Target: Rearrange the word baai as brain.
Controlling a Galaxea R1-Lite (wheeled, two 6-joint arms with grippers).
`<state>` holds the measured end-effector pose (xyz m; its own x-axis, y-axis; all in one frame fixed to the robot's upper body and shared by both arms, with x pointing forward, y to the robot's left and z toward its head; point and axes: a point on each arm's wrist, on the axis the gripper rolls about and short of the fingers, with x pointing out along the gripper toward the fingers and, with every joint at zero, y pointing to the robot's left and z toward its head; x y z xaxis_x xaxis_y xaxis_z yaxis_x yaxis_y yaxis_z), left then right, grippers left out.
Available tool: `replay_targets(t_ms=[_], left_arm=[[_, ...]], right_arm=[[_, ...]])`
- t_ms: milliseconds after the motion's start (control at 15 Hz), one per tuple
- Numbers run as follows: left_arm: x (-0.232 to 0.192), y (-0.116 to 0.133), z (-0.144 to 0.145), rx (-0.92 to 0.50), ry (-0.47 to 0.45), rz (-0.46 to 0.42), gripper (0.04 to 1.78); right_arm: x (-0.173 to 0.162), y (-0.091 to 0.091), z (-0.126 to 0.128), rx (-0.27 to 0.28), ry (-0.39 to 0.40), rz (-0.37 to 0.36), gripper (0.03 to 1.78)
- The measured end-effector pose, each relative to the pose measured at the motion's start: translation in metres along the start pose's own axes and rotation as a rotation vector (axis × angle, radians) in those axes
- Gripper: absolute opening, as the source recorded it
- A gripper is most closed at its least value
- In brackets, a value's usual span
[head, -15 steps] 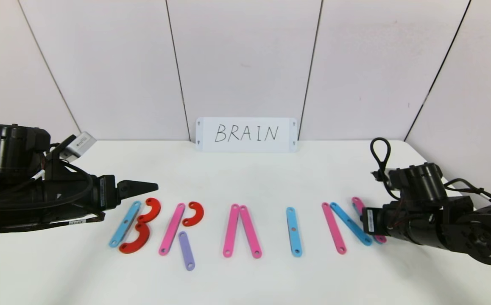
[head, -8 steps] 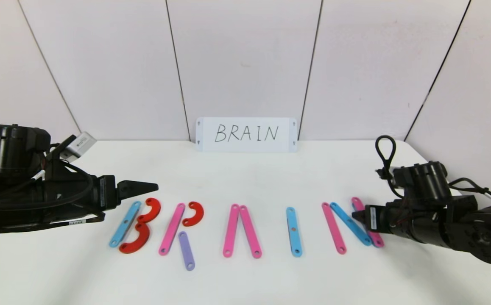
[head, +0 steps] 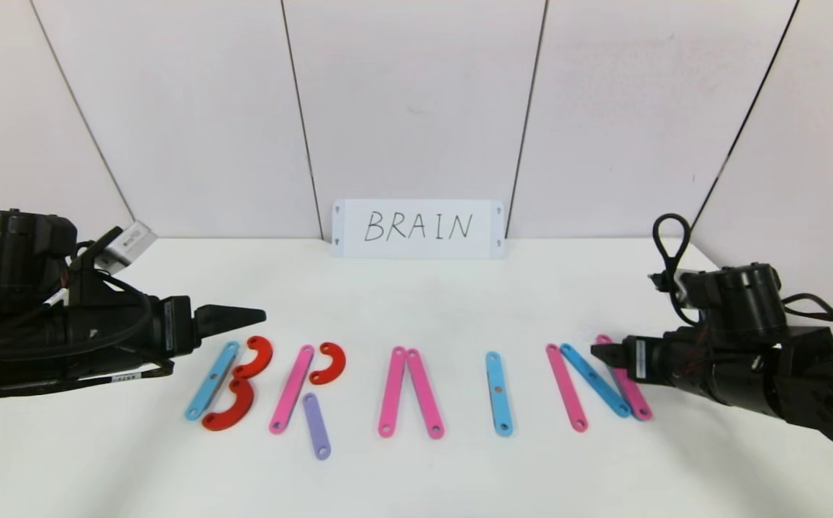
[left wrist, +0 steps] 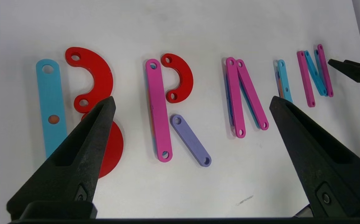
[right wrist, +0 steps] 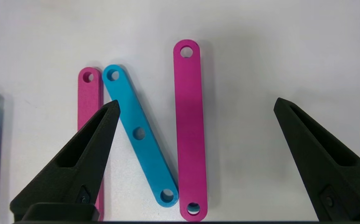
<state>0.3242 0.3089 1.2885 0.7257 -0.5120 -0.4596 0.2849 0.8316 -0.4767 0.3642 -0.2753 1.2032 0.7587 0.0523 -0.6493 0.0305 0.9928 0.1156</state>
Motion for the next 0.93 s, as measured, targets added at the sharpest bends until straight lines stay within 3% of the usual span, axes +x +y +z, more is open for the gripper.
replay_targets(t_ms=[267,533,933], left_arm=[[-0.026,-0.014,-0.003,0.05,-0.067,-0.017,1.74],[-0.063,-0.03,-0.014,0.161,-0.149,-0.033,1.74],[-0.122,-0.054,-0.041,0.254,-0.215,-0.037,1.74]], right_arm=[[-0.035,-0.002,0.009,-0.038,-0.074,0.025,1.73],[-0.091,-0.007,0.011,-0.058,-0.129,0.076,1.73],[-0.19,-0.025,-0.011,-0.074,-0.25,0.11,1.73]])
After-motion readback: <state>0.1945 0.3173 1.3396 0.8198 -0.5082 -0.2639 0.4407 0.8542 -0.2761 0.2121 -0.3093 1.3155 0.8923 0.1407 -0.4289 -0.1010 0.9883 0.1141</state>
